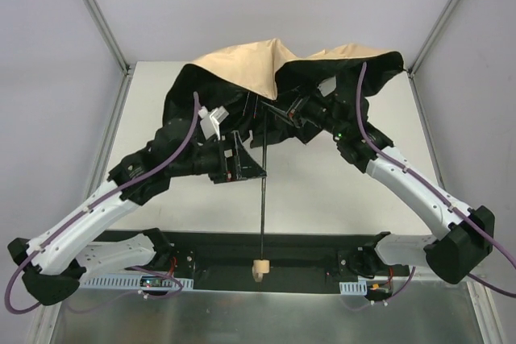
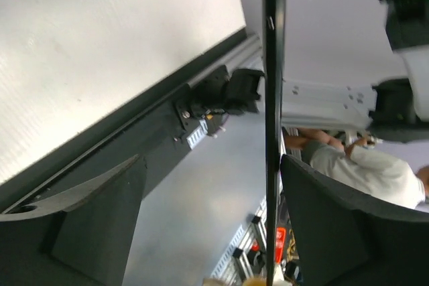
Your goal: Put away the umbrella
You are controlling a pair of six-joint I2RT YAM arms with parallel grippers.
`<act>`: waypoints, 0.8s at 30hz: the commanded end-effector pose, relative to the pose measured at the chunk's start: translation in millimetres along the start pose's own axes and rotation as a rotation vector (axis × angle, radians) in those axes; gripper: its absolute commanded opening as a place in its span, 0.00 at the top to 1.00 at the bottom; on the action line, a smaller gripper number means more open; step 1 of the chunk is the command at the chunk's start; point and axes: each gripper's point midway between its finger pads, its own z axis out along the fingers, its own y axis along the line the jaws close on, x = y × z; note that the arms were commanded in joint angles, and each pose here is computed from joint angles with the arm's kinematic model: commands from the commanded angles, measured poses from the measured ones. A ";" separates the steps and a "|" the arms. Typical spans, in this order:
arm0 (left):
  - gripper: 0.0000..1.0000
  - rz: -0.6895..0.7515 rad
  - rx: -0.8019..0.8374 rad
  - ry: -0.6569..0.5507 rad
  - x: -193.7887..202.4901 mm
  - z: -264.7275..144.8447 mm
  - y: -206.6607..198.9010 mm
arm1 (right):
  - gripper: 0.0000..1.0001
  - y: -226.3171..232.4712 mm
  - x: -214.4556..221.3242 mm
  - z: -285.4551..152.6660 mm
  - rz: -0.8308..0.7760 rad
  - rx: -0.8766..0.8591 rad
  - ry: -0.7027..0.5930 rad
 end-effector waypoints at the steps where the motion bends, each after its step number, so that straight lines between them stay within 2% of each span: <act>1: 0.20 -0.032 0.111 -0.060 10.9 -14.2 -22.6 | 1.00 52.5 -10.9 -10.8 -0.087 -0.161 -0.011; 3: 0.20 -0.033 0.149 -0.032 20.6 -12.5 -31.4 | 1.00 49.7 -11.9 -4.8 -0.094 -0.155 -0.006; 7: 0.26 -0.022 0.140 0.030 41.3 0.8 -29.5 | 1.00 55.4 -20.3 5.6 -0.125 -0.154 -0.023; 11: 0.27 0.017 0.162 0.037 43.4 5.1 -31.3 | 1.00 60.5 -35.2 15.0 -0.173 -0.140 -0.048; 12: 0.31 0.034 0.157 0.026 41.2 5.6 -30.2 | 1.00 60.0 -38.7 18.8 -0.180 -0.134 -0.051; 13: 0.38 0.051 0.150 0.021 41.0 6.9 -27.3 | 1.00 62.8 -44.6 21.2 -0.188 -0.133 -0.061; 16: 0.71 0.065 0.109 -0.010 33.9 10.6 -13.2 | 1.00 66.1 -62.8 29.3 -0.208 -0.109 -0.081; 18: 0.96 0.054 0.081 -0.066 13.2 9.9 -2.0 | 1.00 68.7 -71.6 32.4 -0.218 -0.087 -0.083; 19: 1.00 0.052 0.075 -0.095 -1.1 7.6 2.6 | 1.00 74.7 -75.2 31.7 -0.227 -0.083 -0.082; 22: 1.00 0.090 0.034 -0.212 -57.5 -2.5 16.0 | 1.00 57.6 -63.2 38.7 -0.202 -0.011 -0.005; 24: 1.00 0.120 0.029 -0.255 -92.3 -7.3 14.7 | 1.00 45.4 -26.4 42.0 -0.166 0.004 0.079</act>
